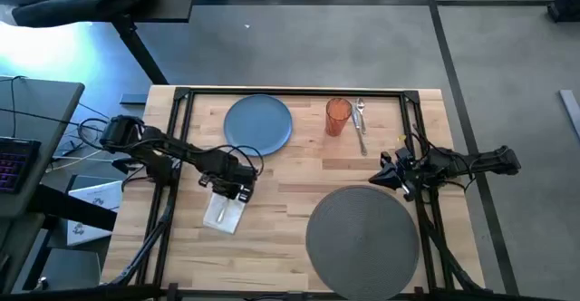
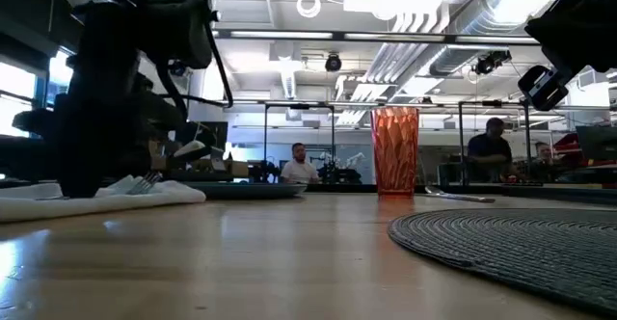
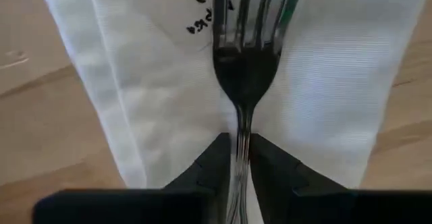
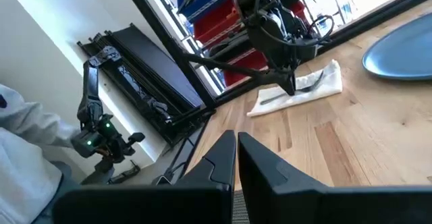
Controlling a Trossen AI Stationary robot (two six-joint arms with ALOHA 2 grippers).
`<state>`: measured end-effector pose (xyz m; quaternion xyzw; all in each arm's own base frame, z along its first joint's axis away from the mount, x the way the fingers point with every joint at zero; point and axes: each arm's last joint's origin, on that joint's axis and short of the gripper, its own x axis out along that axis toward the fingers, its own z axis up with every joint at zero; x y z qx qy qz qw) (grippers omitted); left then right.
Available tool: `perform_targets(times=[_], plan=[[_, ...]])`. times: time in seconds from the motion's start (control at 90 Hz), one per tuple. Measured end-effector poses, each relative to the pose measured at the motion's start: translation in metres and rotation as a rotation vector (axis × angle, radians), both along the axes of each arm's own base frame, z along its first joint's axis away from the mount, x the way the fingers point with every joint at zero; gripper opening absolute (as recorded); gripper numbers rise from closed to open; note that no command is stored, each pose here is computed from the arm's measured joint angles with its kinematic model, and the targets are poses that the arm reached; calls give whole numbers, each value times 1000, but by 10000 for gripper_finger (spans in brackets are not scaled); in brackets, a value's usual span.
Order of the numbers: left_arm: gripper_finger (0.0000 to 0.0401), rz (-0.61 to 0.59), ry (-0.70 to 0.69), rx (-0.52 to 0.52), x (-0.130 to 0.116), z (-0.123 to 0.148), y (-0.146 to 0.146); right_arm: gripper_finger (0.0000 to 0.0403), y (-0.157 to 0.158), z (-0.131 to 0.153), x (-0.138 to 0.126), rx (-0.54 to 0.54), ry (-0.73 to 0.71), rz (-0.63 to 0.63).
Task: Set table place
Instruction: Remove the fork from the white table napkin
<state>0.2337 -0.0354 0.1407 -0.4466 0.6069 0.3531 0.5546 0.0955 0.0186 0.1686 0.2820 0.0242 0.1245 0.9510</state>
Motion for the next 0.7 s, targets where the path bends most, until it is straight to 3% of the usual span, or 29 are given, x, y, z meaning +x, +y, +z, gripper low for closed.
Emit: perform_targets(times=[0.267, 0.556, 0.7], plan=[[12, 0, 6, 5, 3, 12, -3, 0, 0, 0, 0, 0, 0, 0], [27, -3, -7, 2, -3, -1, -2, 0, 0, 0, 0, 0, 0, 0], [8, -3, -9, 0, -3, -1, -2, 0, 0, 0, 0, 0, 0, 0]])
